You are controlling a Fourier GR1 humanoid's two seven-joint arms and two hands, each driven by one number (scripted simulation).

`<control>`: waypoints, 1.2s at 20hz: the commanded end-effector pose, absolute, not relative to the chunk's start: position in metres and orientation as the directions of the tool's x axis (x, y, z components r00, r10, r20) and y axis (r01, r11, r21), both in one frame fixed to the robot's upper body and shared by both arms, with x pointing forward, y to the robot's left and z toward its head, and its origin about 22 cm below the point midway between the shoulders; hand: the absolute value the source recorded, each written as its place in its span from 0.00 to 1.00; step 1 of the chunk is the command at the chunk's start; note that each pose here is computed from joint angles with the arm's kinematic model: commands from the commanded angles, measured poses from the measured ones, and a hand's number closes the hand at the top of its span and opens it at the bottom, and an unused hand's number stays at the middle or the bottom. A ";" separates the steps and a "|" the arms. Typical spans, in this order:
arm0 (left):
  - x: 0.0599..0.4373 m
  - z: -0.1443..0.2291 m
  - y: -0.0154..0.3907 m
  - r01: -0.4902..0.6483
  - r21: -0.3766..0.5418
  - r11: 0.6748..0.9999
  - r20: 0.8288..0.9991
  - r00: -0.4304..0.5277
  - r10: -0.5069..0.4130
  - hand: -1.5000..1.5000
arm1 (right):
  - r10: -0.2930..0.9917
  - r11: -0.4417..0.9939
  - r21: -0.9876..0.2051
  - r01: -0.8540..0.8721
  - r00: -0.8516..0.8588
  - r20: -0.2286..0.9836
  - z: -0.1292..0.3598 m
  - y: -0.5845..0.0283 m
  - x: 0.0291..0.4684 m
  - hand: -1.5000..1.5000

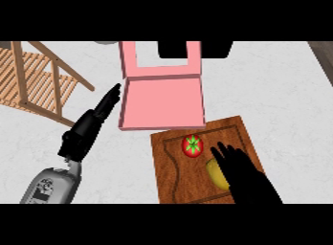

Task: Pick the lemon from the cutting board and place it in the cardboard box

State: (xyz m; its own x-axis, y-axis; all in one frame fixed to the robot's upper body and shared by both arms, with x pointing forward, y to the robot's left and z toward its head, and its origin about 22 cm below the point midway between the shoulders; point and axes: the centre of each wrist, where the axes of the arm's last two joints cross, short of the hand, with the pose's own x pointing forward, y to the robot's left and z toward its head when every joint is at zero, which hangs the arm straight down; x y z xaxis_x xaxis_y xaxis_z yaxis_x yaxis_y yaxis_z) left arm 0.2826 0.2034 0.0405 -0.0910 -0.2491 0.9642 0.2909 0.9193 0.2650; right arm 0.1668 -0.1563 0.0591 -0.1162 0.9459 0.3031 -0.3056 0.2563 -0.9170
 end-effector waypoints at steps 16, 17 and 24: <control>0.274 0.039 0.223 0.280 0.267 0.922 0.964 -0.090 -0.252 0.50 | 0.964 0.197 -0.897 -0.395 -0.091 0.251 0.020 -0.146 0.185 0.00; 0.281 0.069 0.212 0.299 0.270 0.915 0.963 -0.087 -0.255 0.50 | 0.966 0.187 -0.890 -0.416 -0.087 0.243 0.016 -0.155 0.189 0.00; 0.282 0.017 0.202 0.290 0.262 0.921 0.965 -0.085 -0.247 0.50 | 0.980 0.138 -0.915 -0.379 -0.084 0.183 0.006 -0.170 0.175 0.00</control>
